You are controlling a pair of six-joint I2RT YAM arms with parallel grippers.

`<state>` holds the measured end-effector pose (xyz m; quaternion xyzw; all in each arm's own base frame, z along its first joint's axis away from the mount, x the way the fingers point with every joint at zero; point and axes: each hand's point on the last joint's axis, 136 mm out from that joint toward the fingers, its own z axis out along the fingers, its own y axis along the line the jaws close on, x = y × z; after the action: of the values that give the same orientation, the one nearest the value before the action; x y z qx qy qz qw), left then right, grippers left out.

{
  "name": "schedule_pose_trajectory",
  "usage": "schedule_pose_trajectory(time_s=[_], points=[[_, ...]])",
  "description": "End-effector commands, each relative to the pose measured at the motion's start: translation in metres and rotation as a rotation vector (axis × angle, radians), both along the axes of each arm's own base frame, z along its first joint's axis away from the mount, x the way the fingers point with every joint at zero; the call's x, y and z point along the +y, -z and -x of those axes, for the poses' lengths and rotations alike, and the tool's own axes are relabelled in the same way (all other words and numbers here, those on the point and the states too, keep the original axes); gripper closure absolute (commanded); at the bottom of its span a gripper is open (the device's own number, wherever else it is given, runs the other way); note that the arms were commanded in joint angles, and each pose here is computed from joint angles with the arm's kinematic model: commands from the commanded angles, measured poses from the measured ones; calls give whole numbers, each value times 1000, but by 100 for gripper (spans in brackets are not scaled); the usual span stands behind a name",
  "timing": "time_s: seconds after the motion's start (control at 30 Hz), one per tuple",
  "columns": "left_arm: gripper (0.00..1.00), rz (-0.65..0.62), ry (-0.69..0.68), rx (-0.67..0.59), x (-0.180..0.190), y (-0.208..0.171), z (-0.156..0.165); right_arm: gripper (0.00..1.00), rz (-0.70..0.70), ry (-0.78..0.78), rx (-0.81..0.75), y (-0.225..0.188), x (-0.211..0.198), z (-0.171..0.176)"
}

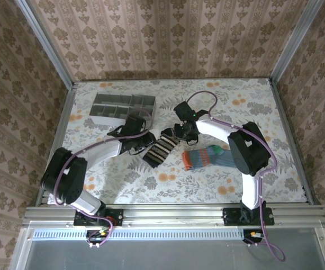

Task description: Roll the socks

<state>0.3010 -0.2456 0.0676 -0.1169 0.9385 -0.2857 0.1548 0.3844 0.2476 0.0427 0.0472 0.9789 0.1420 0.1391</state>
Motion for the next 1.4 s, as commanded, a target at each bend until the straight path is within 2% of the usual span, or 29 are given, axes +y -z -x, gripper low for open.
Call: schedule_pose_trajectory(time_s=[0.0, 0.13, 0.37, 0.63, 0.7, 0.8, 0.9, 1.0, 1.07, 1.1, 1.17, 1.23, 1.37], points=[[83, -48, 111, 73, 1, 25, 24, 73, -18, 21, 41, 15, 9, -4], [86, -34, 106, 156, -1, 37, 50, 74, -26, 3, 86, 31, 15, -1], [87, -28, 116, 270, -5, 48, 110, 74, -35, -124, 137, 42, 41, 12], [87, 19, 107, 303, -20, 42, 139, 74, -20, -208, 160, 45, 57, 30], [87, 27, 94, 296, -20, 39, 140, 74, -8, -234, 123, 33, 57, 31], [87, 103, 65, 233, -28, 23, 135, 71, 22, -277, 22, 3, 52, 30], [85, 168, 29, 196, -26, 5, 127, 61, 64, -326, -153, -45, 39, 32], [81, 187, -57, 141, 0, -20, 112, 48, 85, -448, -394, -96, 38, 49], [77, 186, -117, 77, 27, -42, 102, 37, 132, -593, -548, -119, 43, 76], [76, 188, -142, 57, 38, -49, 99, 36, 168, -666, -613, -125, 46, 89], [75, 196, -192, 34, 61, -57, 95, 35, 257, -882, -718, -118, 57, 126], [80, 205, -225, 53, 77, -52, 97, 35, 288, -1073, -800, -113, 65, 162], [84, 219, -210, 118, 81, -38, 107, 38, 357, -1296, -809, -76, 72, 203]])
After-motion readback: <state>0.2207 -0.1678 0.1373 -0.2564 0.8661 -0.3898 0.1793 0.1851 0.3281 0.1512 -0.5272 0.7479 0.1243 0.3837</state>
